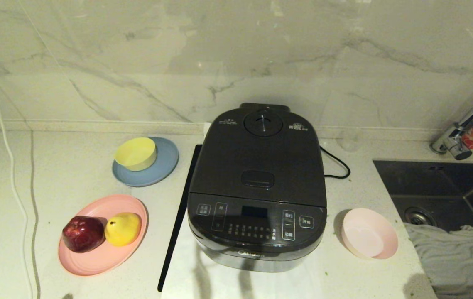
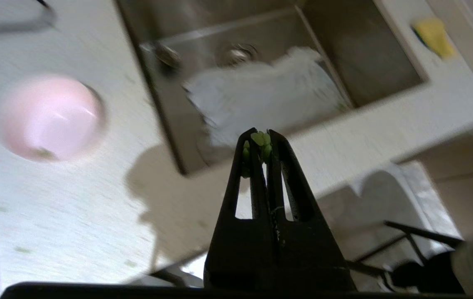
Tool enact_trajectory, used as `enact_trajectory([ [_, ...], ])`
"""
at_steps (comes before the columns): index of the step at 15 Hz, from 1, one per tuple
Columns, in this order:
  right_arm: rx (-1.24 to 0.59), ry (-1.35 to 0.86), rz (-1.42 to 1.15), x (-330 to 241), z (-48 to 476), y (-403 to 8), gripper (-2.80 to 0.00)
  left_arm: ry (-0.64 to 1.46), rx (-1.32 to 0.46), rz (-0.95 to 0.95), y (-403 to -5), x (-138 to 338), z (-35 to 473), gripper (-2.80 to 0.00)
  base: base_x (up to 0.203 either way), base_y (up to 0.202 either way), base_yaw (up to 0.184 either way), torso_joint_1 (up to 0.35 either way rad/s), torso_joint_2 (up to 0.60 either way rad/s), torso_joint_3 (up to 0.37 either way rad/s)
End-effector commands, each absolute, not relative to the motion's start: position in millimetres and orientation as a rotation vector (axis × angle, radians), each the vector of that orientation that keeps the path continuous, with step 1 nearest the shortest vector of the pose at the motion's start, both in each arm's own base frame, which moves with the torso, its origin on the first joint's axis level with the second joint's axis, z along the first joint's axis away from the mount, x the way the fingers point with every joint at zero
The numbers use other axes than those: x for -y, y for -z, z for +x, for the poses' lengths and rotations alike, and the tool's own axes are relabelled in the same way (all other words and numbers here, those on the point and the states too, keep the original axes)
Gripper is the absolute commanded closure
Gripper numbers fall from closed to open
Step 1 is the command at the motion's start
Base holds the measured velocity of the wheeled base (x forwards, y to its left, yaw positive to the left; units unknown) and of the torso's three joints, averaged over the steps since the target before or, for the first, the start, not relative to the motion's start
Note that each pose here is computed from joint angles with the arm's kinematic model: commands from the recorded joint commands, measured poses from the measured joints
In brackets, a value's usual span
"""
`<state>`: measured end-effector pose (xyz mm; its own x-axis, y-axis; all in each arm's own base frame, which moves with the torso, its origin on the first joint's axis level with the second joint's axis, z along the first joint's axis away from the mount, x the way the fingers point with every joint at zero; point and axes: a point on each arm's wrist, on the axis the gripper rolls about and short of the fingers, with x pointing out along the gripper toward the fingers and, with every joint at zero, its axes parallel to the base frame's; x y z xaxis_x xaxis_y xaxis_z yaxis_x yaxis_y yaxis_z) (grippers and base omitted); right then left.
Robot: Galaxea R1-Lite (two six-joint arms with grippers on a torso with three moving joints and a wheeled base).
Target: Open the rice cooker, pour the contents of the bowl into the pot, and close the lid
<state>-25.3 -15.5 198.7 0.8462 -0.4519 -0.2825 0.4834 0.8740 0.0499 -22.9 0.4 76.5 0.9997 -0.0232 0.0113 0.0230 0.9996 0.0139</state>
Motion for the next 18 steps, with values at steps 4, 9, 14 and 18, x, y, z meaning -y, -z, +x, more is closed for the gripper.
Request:
enact_trajectory([
  [4, -0.233, 0.579, 0.170, 15.0, -25.3, -136.1, 0.00, 0.023, 0.005, 0.014, -74.4, -0.4, -22.3, 0.00, 0.000, 0.000, 0.000, 0.000, 0.00, 0.000],
  [9, -0.126, 0.636, 0.099, 12.2, -42.4, -136.2, 0.00, 0.023, 0.005, 0.014, -74.4, -0.4, -22.3, 0.00, 0.000, 0.000, 0.000, 0.000, 0.00, 0.000],
  [14, -0.024, 0.275, 0.019, 5.9, -35.9, -96.3, 0.00, 0.023, 0.005, 0.014, -74.4, -0.4, -22.3, 0.00, 0.000, 0.000, 0.000, 0.000, 0.00, 0.000],
  [18, -0.039, 0.087, -0.082, 1.9, -29.4, -85.7, 0.00, 0.023, 0.005, 0.014, -74.4, -0.4, -22.3, 0.00, 0.000, 0.000, 0.000, 0.000, 0.00, 0.000],
])
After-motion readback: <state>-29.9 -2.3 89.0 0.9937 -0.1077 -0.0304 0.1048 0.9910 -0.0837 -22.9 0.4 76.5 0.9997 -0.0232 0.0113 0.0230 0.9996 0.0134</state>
